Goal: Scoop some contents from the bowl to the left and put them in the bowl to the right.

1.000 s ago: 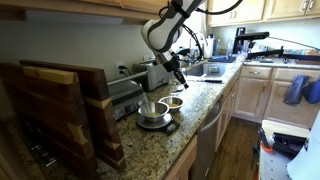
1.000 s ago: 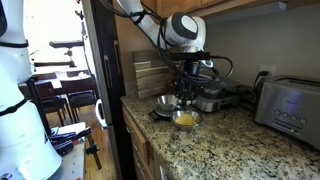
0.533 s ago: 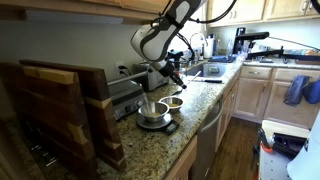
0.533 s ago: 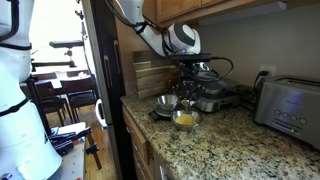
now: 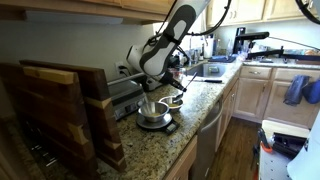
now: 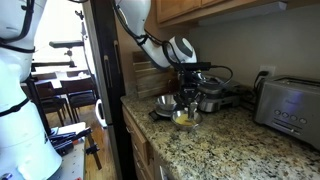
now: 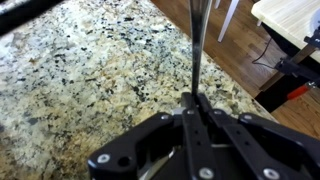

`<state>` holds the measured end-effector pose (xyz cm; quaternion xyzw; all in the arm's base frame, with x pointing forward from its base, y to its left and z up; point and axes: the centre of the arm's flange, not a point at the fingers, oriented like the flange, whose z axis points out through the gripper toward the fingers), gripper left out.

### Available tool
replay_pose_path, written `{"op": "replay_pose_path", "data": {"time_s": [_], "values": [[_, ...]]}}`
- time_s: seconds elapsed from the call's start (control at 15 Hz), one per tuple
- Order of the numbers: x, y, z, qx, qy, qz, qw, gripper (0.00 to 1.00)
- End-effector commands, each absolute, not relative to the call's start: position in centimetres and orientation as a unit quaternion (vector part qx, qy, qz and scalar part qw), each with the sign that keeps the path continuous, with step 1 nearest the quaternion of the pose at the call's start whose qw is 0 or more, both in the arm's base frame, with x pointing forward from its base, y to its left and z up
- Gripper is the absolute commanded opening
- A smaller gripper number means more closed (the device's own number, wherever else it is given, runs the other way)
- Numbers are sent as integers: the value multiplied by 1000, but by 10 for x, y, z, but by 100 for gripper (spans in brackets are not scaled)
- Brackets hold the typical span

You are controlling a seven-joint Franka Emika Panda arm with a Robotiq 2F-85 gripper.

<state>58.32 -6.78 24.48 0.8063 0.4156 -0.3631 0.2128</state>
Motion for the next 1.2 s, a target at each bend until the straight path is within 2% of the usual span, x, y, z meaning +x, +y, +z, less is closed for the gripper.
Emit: {"op": "replay_pose_path", "data": {"time_s": [0.0, 0.67, 1.13], "values": [[589, -63, 237, 785, 424, -381, 245, 4], [599, -38, 211, 753, 472, -376, 262, 3], [598, -29, 206, 764, 487, -343, 247, 3]]}}
